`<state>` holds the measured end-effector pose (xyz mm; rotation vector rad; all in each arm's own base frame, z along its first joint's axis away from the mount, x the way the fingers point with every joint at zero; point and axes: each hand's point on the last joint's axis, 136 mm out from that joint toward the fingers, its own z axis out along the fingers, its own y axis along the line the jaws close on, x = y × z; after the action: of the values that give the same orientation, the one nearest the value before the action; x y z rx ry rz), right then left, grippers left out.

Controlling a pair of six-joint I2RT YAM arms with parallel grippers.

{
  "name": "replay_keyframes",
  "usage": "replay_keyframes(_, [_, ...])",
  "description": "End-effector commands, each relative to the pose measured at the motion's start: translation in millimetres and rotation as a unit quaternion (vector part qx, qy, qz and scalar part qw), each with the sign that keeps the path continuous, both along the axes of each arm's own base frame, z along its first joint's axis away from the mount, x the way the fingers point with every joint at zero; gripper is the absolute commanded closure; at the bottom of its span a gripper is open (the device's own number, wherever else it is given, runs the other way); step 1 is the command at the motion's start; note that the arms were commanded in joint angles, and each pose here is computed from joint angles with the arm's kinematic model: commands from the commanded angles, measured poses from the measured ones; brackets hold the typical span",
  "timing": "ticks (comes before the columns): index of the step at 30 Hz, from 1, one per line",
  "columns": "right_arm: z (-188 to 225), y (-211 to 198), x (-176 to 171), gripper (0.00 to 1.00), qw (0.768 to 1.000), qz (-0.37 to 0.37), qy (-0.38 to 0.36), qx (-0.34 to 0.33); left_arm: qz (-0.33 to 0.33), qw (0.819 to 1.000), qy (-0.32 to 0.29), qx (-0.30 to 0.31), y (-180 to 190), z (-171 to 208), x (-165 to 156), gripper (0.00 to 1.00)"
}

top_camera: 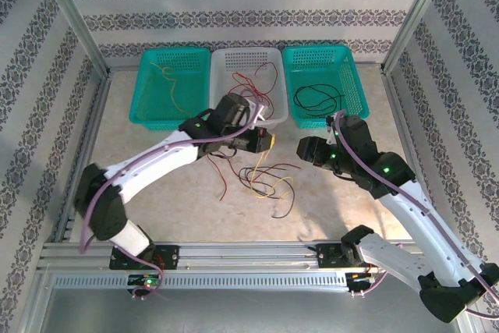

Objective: Untangle the cables

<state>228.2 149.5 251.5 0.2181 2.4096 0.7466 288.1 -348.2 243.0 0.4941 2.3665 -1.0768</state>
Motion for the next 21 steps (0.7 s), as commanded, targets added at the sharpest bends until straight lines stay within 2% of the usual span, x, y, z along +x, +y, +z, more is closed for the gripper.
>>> replay_keyframes(1, [10,21,8,0.46,0.998,0.035,-0.027,0.044,-0.010,0.999,0.012,-0.038,2,28,-20,1.00])
replay_keyframes(9, [32,69,17,0.40,0.984,0.120,-0.064,0.116,0.018,0.989,0.024,-0.144,13,86,-24,1.00])
replay_keyframes(14, [39,86,24,0.41,0.977,0.143,-0.072,0.144,0.029,0.981,0.026,-0.188,19,111,-21,1.00])
replay_keyframes(18, [37,95,28,0.47,0.974,0.156,-0.071,0.148,0.039,0.976,0.030,-0.213,25,122,-17,1.00])
replay_keyframes(21, [33,93,35,0.60,0.977,0.147,-0.072,0.136,0.037,0.971,0.037,-0.235,26,130,-17,1.00])
